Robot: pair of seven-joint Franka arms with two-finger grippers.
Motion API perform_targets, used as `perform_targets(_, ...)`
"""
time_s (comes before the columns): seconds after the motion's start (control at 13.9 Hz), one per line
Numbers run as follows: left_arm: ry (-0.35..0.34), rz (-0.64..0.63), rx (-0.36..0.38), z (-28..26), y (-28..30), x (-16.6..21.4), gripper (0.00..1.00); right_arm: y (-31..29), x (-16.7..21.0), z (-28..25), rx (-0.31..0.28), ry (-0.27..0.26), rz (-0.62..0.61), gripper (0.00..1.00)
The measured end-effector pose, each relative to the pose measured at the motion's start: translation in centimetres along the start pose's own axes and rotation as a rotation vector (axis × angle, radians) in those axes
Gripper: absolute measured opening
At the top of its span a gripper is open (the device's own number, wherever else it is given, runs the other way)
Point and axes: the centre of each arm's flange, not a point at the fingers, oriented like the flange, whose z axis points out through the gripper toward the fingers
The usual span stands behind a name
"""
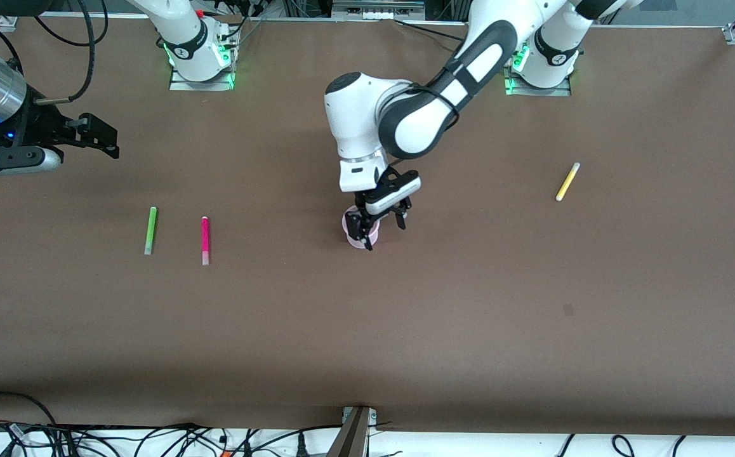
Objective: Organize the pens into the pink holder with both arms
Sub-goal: 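Lower the blue marker into the pink cup and open the left gripper, then withdraw the left gripper while the right gripper reaches the pink marker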
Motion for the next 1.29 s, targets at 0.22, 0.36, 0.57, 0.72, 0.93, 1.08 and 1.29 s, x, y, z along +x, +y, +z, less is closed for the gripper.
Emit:
perform_targets(0.22,-0.108,0.023,0.033,-1.6,-0.4,9.1,1.00,-0.2,2.0,3.9,-0.020,-0.069,-0.006,1.00)
perform_targets(0.36,-0.185,0.070,0.051,-3.4,-1.6,15.1,1.00,-0.5,2.7,5.6,-0.023,-0.099,-0.011,1.00)
perform_targets(0.57,-0.305,0.176,0.080,-5.4,-4.8,23.2,1.00,-0.8,2.9,7.3,-0.023,-0.098,-0.017,1.00)
perform_targets(0.72,-0.393,0.257,0.086,-5.8,-7.6,28.0,1.00,-0.9,2.9,10.4,-0.020,-0.048,-0.018,1.00)
perform_targets(0.93,-0.553,0.406,0.080,-4.8,-12.5,33.6,1.00,-1.0,1.9,17.9,-0.016,0.006,-0.017,1.00)
perform_targets(1.08,-0.645,0.510,0.068,-3.1,-15.7,36.3,1.00,-1.1,1.0,23.2,-0.015,0.045,-0.017,1.00)
perform_targets(1.29,-0.761,0.628,0.021,-0.2,-20.8,39.8,1.00,-1.1,-0.6,30.5,-0.015,0.074,-0.010,1.00)
